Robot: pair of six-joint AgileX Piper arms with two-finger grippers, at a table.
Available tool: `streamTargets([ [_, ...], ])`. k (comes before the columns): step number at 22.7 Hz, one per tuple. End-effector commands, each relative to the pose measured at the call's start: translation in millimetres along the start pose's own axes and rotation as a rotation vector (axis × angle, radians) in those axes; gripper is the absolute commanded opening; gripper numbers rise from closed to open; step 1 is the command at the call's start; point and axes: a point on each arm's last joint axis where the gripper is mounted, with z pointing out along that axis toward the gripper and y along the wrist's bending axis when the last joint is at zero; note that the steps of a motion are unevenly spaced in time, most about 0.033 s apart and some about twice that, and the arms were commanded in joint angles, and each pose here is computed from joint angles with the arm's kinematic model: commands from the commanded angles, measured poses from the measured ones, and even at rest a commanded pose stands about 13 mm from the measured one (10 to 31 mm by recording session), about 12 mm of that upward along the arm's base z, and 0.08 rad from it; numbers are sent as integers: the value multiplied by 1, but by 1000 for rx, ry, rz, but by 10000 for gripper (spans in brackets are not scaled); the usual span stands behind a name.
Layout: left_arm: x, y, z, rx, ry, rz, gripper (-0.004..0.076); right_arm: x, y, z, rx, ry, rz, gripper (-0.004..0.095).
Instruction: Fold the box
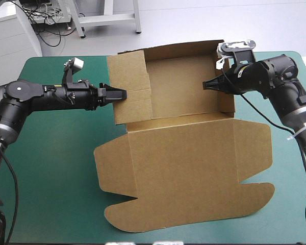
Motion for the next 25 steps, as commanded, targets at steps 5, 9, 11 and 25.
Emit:
streamTargets([
  [5,-4,-54,9,-282,-33,143,469,-14,28,-29,-97,-184,11,-16],
  [9,-3,-58,18,-380,-75,149,468,-13,36,-30,-110,-184,9,-15],
  [11,-4,-56,18,-435,-106,138,468,-13,38,-31,-85,-193,1,-15],
  [25,-9,-37,34,-495,-108,88,416,-13,50,-33,-80,-228,-21,-15],
])
